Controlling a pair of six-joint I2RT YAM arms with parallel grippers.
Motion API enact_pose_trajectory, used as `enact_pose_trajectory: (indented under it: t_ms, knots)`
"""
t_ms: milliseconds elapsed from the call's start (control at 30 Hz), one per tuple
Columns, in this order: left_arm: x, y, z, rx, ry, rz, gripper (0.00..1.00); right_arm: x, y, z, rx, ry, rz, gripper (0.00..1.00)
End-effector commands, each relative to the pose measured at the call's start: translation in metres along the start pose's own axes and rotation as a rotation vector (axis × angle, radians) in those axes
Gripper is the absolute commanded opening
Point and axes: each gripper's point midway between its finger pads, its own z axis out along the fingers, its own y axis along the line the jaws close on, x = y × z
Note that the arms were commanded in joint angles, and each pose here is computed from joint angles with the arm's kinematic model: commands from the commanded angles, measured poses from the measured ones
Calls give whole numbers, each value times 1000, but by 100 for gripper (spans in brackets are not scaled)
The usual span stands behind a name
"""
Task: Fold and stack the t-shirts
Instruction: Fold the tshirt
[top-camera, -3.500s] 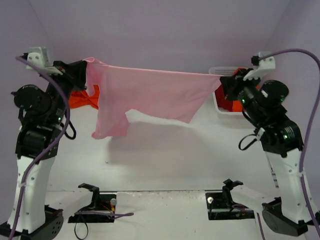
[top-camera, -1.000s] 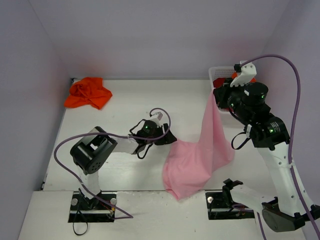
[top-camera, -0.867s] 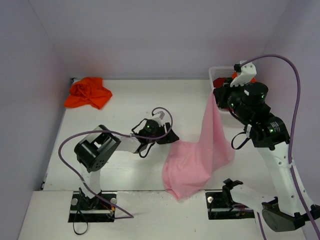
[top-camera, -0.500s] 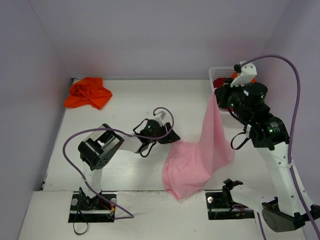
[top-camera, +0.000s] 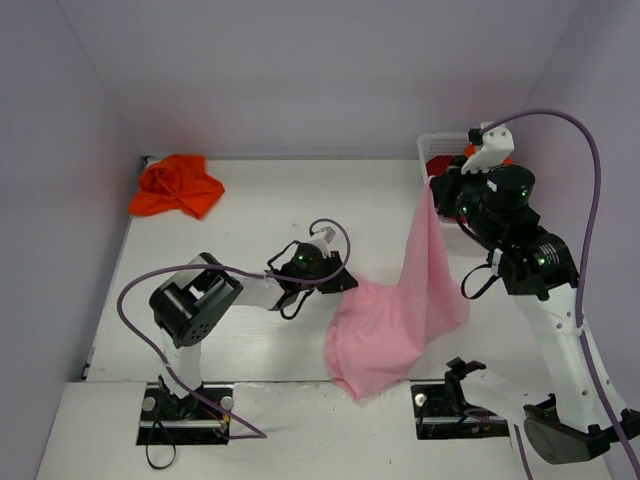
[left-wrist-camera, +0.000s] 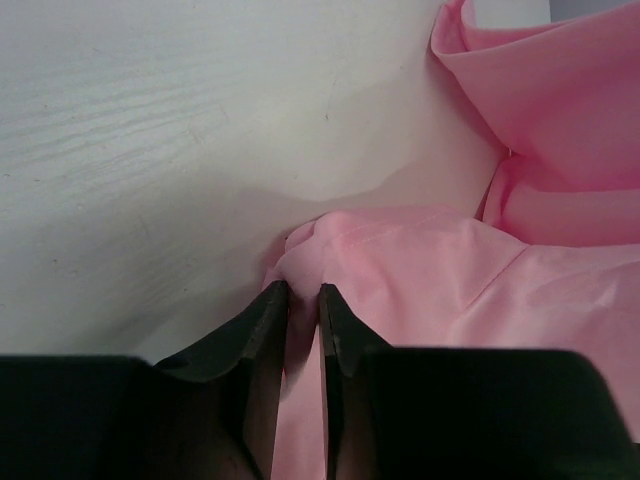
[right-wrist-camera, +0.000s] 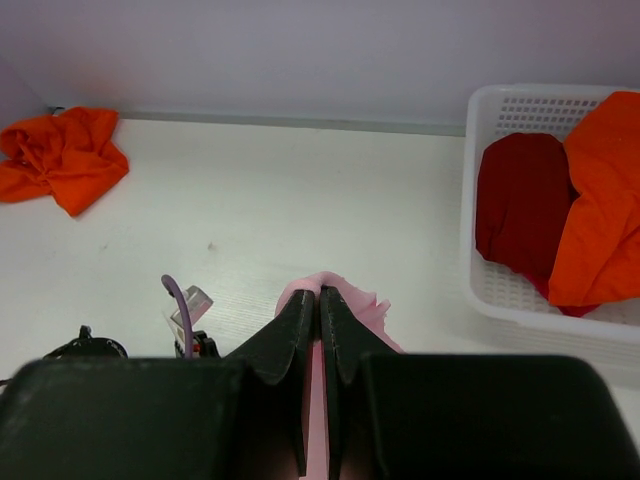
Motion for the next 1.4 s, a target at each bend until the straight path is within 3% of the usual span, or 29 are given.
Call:
enact_pose_trajectory:
  t_ms: [0, 200, 333, 700, 1067, 1367]
  knots:
    - [-18, -31, -6, 73, -60, 34, 13, -25, 2, 0, 1, -94, 7, 0]
    - [-29, -36, -12, 45, -72, 59, 0, -28, 1, -5, 7, -108, 9, 0]
    - [-70, -44, -37, -11, -158, 111, 0, -33, -4, -16, 26, -128, 2, 0]
    - [-190, -57, -169, -181, -467, 244, 0, -27, -6, -26, 29, -122, 4, 0]
    - [-237, -97, -283, -265, -667, 388, 0, -26, -4, -35, 8, -129, 9, 0]
    - [-252, -128, -386, -349, -856, 456, 0, -27, -3, -43, -3, -141, 15, 0]
